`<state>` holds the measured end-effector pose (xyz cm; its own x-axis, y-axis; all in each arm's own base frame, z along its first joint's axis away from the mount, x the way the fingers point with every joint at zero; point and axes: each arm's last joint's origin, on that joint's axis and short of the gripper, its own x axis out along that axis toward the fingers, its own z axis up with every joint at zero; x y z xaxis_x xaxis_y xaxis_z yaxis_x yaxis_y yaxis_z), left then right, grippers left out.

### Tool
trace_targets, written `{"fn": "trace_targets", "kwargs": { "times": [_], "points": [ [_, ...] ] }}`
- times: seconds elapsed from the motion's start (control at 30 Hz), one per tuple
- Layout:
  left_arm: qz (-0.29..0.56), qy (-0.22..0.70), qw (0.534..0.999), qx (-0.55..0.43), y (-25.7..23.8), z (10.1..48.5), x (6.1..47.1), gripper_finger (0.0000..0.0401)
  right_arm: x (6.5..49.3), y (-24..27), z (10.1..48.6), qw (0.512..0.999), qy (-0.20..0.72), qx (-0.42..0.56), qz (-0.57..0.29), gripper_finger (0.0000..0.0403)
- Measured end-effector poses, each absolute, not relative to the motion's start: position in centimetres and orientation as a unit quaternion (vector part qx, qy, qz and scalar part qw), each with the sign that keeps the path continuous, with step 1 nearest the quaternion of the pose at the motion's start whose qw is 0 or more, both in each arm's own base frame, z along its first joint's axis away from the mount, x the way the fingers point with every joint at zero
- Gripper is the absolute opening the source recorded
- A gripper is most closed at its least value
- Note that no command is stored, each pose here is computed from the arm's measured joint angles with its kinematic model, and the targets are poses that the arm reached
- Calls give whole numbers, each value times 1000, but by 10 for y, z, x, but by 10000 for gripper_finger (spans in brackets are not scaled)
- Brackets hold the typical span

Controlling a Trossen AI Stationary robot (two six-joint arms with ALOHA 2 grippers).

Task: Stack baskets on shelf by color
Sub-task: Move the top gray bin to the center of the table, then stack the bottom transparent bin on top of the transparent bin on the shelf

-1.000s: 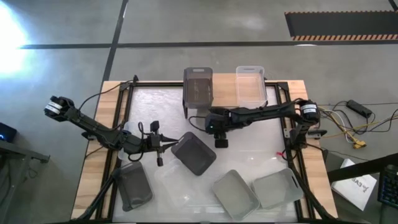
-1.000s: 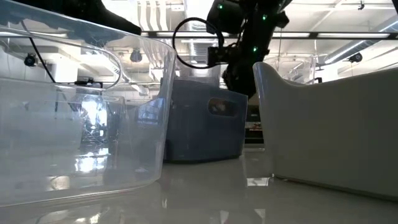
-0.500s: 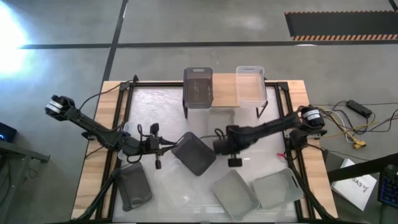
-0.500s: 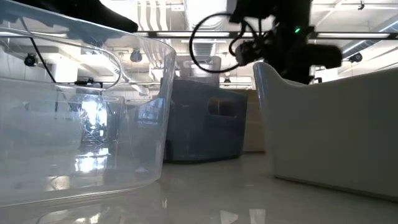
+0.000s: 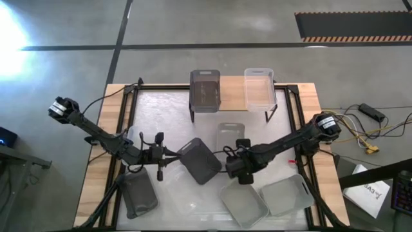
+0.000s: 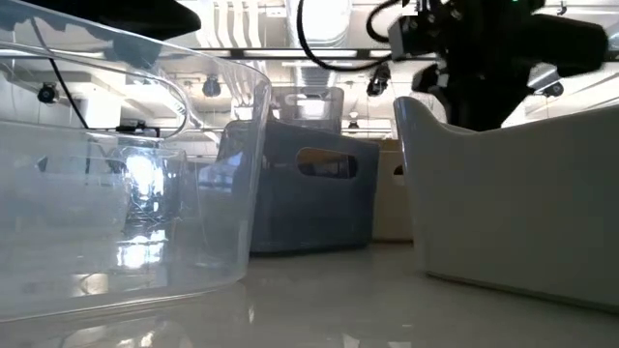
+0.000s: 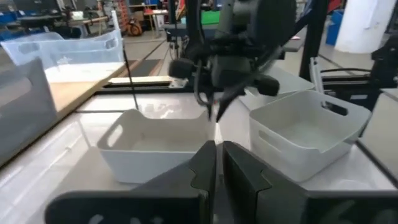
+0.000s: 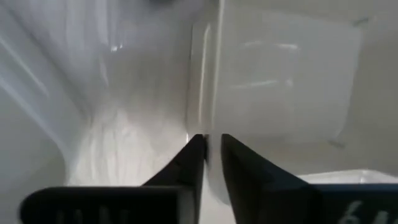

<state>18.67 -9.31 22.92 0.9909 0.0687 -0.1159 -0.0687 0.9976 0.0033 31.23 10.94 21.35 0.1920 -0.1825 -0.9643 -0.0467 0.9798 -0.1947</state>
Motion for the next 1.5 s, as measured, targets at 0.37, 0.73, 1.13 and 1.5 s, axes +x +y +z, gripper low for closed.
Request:
{"fn": "trace_targets", "kwargs": {
  "times": [0.37, 0.73, 1.13, 1.5],
  "points": [
    [5, 85, 996, -17, -131, 205, 188, 12, 294, 161, 278, 829, 556, -57, -7, 113],
    [-39, 67, 997, -28, -178, 193, 203, 12, 262, 288, 251, 911, 392, -100, 76, 74],
    [42, 88, 995, 18, -205, 255, 206, 12, 369, 271, 235, 920, 342, -143, 125, 133],
    [46, 97, 994, -38, -214, 246, 192, 12, 448, 265, 204, 872, 403, -235, 145, 175]
  ]
}}
